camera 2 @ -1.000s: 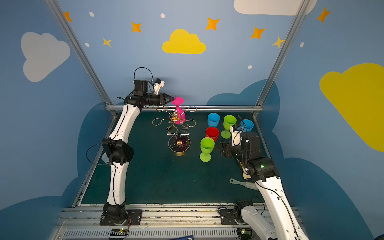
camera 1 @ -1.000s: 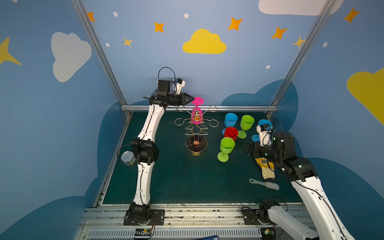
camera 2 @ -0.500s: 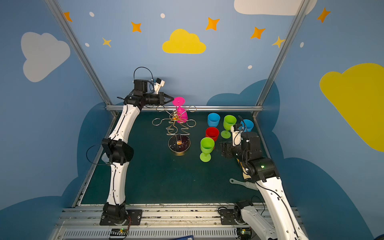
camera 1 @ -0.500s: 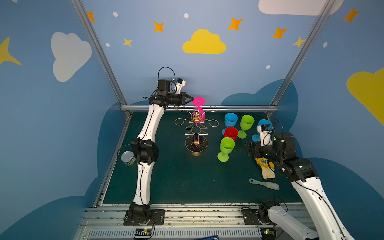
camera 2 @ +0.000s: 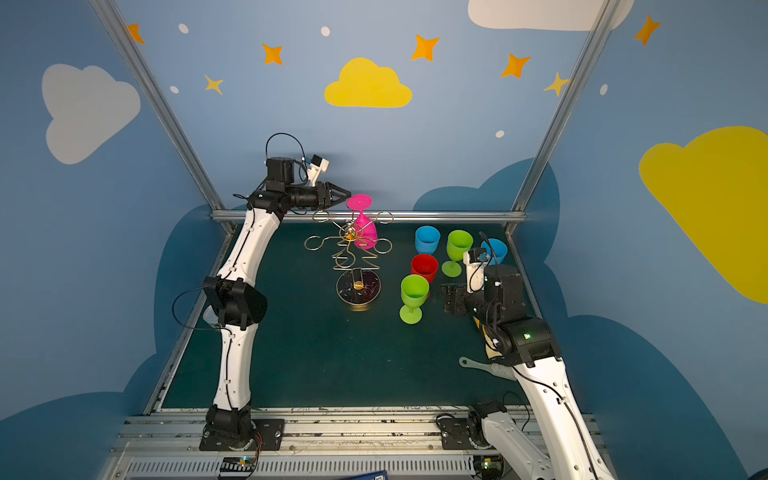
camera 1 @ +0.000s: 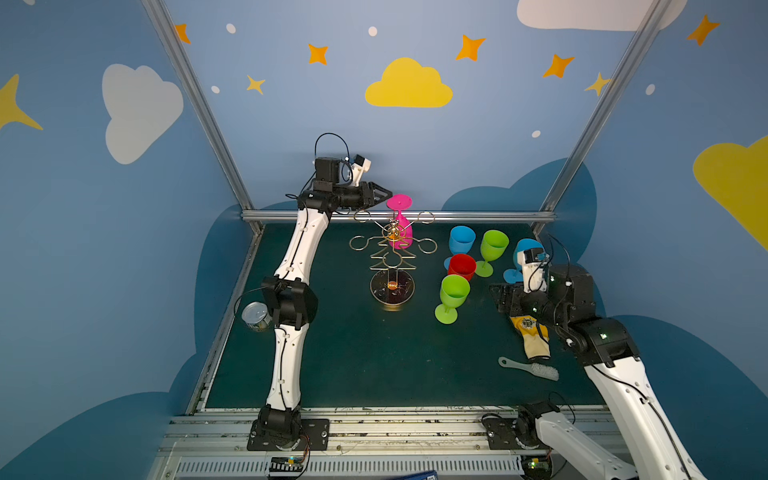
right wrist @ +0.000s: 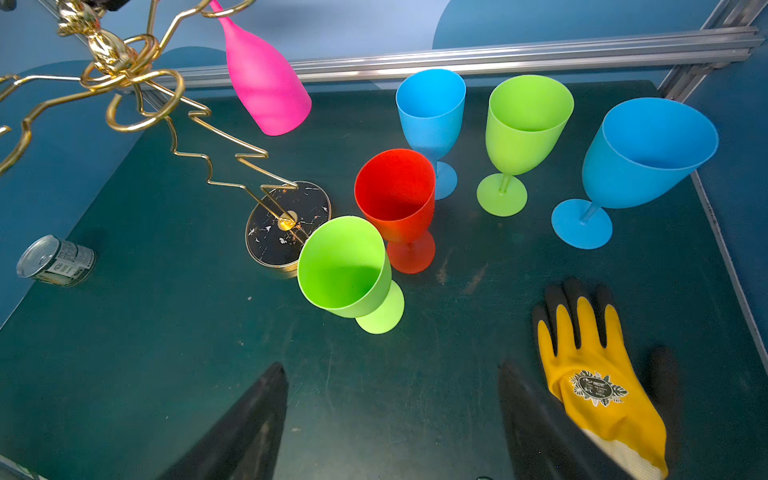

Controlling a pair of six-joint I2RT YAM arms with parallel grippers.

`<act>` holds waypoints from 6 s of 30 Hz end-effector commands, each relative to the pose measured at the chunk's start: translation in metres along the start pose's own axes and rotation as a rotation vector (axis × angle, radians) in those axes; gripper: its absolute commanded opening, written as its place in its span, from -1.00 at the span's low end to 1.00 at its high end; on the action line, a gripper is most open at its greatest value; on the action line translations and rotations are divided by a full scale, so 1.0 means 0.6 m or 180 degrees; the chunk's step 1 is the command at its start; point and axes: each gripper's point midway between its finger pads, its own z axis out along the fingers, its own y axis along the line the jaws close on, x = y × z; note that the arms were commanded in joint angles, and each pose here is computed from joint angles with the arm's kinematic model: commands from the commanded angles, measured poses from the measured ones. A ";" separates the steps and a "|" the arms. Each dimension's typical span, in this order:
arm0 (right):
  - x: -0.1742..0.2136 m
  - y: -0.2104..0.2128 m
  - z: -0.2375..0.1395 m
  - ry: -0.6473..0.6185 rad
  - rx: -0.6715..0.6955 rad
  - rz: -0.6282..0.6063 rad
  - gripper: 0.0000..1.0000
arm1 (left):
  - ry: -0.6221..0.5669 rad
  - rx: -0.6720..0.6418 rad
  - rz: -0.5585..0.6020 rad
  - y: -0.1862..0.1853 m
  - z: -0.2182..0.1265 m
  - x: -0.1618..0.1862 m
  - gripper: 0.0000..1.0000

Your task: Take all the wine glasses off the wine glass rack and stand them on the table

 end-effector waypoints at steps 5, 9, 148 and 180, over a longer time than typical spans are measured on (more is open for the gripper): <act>0.008 -0.007 -0.006 0.0022 0.0060 -0.0016 0.57 | 0.0057 -0.0258 0.0244 0.022 0.009 0.014 0.36; 0.003 -0.005 -0.009 0.0009 0.0055 -0.0017 0.57 | 0.0104 -0.0257 0.0319 0.024 0.026 0.024 0.34; -0.064 0.011 0.029 -0.0117 -0.0118 -0.0020 0.57 | 0.0280 0.0006 0.0590 0.044 0.027 0.045 -0.50; -0.063 0.009 0.020 -0.0168 -0.0119 0.0003 0.57 | -0.0037 0.0369 0.0151 -0.005 -0.029 -0.024 -0.94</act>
